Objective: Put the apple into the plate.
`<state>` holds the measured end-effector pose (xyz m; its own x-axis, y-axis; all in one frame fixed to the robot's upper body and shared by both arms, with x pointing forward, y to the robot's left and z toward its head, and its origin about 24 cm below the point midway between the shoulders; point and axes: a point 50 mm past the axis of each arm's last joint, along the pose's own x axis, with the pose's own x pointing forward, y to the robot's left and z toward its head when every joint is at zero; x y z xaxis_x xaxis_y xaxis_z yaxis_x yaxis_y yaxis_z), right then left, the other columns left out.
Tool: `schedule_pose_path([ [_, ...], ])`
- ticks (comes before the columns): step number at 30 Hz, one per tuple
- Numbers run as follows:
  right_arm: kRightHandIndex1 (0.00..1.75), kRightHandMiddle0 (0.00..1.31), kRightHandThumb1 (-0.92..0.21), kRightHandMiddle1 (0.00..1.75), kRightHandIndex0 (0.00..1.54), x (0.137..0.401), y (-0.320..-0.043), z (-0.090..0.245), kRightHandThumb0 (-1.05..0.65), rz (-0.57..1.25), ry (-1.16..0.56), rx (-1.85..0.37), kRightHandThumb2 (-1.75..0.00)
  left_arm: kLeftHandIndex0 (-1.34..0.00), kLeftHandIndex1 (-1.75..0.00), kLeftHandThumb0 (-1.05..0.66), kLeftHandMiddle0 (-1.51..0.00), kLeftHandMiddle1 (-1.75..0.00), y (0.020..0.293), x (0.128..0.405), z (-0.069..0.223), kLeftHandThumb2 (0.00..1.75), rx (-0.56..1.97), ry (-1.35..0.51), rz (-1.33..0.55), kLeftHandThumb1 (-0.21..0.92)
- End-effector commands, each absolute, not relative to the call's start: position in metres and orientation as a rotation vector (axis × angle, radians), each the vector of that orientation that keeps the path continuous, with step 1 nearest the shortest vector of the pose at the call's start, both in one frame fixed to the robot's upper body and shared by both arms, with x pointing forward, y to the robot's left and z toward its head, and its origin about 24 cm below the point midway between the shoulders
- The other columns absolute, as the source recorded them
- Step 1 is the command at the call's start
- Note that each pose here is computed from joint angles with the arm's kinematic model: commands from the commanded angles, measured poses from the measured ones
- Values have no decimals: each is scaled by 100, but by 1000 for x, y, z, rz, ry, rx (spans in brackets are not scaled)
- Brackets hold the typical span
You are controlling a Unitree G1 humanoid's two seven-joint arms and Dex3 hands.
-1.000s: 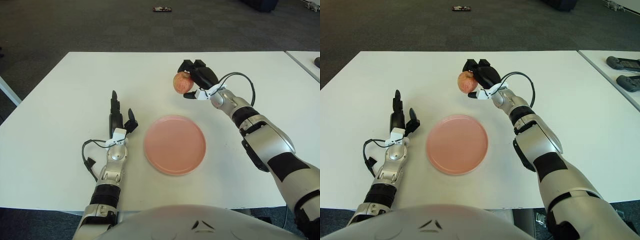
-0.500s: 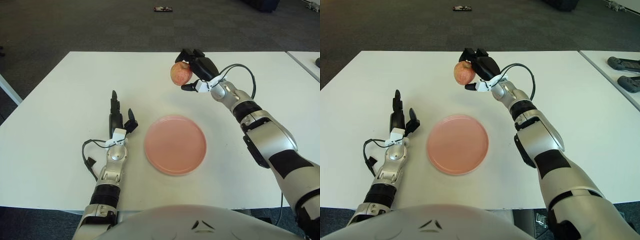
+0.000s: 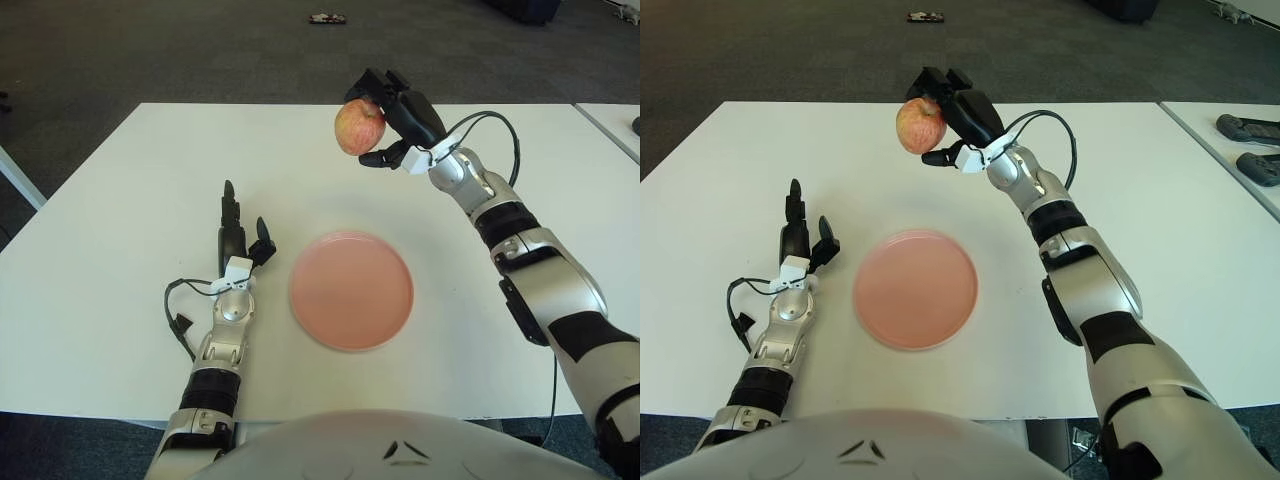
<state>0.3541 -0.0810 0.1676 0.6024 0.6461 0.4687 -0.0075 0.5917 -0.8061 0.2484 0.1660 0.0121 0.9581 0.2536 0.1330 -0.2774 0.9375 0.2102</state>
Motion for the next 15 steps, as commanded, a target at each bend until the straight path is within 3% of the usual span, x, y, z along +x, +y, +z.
schedule_pose_path([
  [1, 175, 62, -29, 175, 117, 346, -88, 166, -47, 459, -840, -853, -134, 0, -4, -90, 0, 0, 168, 249, 13, 97, 237, -105, 272, 92],
  [15, 175, 63, -28, 175, 119, 304, -103, 138, -48, 677, -808, -875, -136, 0, -5, -90, 0, 0, 170, 247, 14, 98, 252, -99, 272, 92],
])
